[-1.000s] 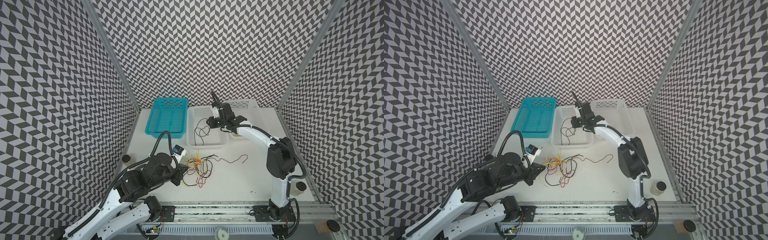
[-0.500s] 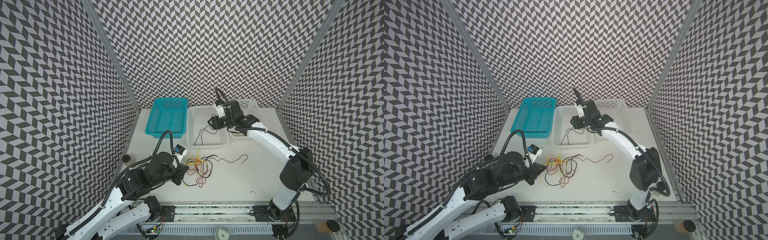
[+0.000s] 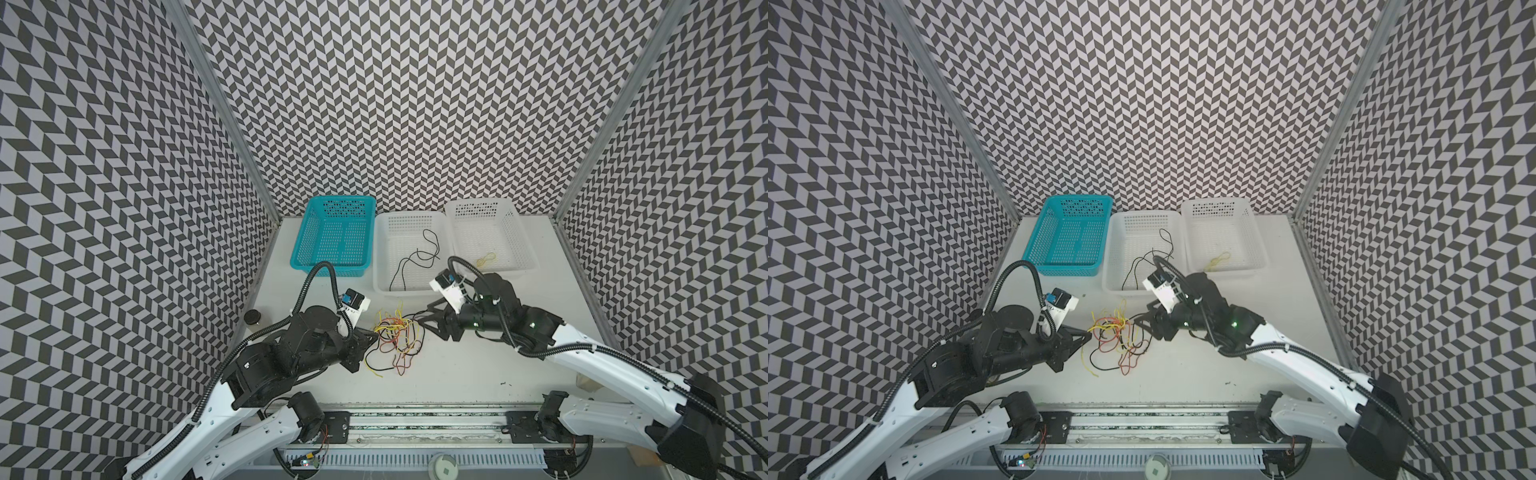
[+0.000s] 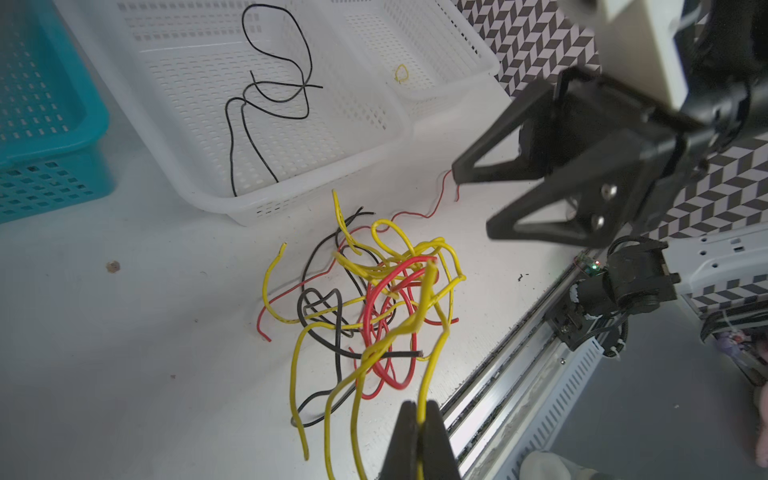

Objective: Untangle the cables
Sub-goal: 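Move the right gripper back to the bundle held by the left gripper, then grasp a yellow wire and pull it away from the bundle with the right gripper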

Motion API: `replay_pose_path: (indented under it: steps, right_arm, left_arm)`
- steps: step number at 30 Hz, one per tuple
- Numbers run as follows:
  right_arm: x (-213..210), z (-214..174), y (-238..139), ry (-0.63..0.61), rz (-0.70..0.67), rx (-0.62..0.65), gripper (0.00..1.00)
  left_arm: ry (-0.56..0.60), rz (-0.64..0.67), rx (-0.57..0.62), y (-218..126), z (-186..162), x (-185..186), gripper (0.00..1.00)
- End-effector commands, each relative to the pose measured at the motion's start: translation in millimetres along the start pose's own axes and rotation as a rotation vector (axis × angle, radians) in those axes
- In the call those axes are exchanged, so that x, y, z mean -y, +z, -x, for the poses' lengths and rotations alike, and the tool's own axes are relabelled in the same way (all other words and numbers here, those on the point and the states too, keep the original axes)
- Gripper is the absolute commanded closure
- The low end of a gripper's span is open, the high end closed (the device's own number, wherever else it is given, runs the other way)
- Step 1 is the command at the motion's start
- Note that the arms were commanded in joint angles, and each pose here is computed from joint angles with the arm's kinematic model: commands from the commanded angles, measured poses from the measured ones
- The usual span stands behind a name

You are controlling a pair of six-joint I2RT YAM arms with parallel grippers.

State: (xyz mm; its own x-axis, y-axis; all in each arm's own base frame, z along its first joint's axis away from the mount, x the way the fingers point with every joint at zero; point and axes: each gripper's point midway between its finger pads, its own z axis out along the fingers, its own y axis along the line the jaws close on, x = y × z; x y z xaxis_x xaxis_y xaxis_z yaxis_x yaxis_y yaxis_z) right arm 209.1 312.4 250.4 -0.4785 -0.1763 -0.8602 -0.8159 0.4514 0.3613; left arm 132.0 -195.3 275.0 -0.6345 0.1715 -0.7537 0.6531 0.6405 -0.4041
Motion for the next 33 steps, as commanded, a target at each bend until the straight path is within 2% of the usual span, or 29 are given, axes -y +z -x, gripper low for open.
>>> replay_pose_path:
  steps: [1, 6, 9, 11, 13, 19, 23, 30, 33]
  right_arm:
    - [-14.5, 24.2, -8.5, -0.09, 0.03, 0.147, 0.42]
    - [-16.3, 5.2, -3.5, -0.077, 0.038, 0.12, 0.43]
    - [-9.9, -0.1, -0.8, -0.08, -0.011, 0.116, 0.47]
    - [-4.0, -1.0, 1.0, -0.073, -0.037, 0.121, 0.54]
    - [-1.2, -0.6, 1.3, -0.067, -0.055, 0.123, 0.68]
    - [14.3, 0.2, -11.7, -0.061, -0.163, 0.137, 1.0]
    - [24.2, -3.5, -19.6, -0.04, -0.23, 0.125, 1.0]
    - [85.1, -30.9, -52.6, 0.137, -0.582, 0.064, 1.0]
    - [99.8, -39.6, -77.4, 0.218, -0.638, 0.075, 1.0]
  left_arm:
    - [-0.032, -0.11, 0.07, -9.3, 26.2, 25.2, 1.0]
    - [-0.072, -0.167, 0.107, -16.1, 35.7, 36.4, 1.0]
    - [-0.084, -0.199, 0.118, -18.2, 40.2, 42.5, 1.0]
    - [-0.087, -0.21, 0.119, -19.1, 41.9, 45.2, 1.0]
    - [-0.084, -0.204, 0.13, -22.7, 44.5, 45.2, 1.0]
    - [-0.061, -0.136, 0.149, -36.5, 47.9, 37.6, 1.0]
    - [-0.045, -0.082, 0.167, -46.2, 51.5, 31.3, 1.0]
    - [-0.042, -0.01, 0.215, -71.2, 64.8, 26.2, 1.0]
    - [-0.024, 0.076, 0.184, -73.4, 58.2, 12.2, 1.0]
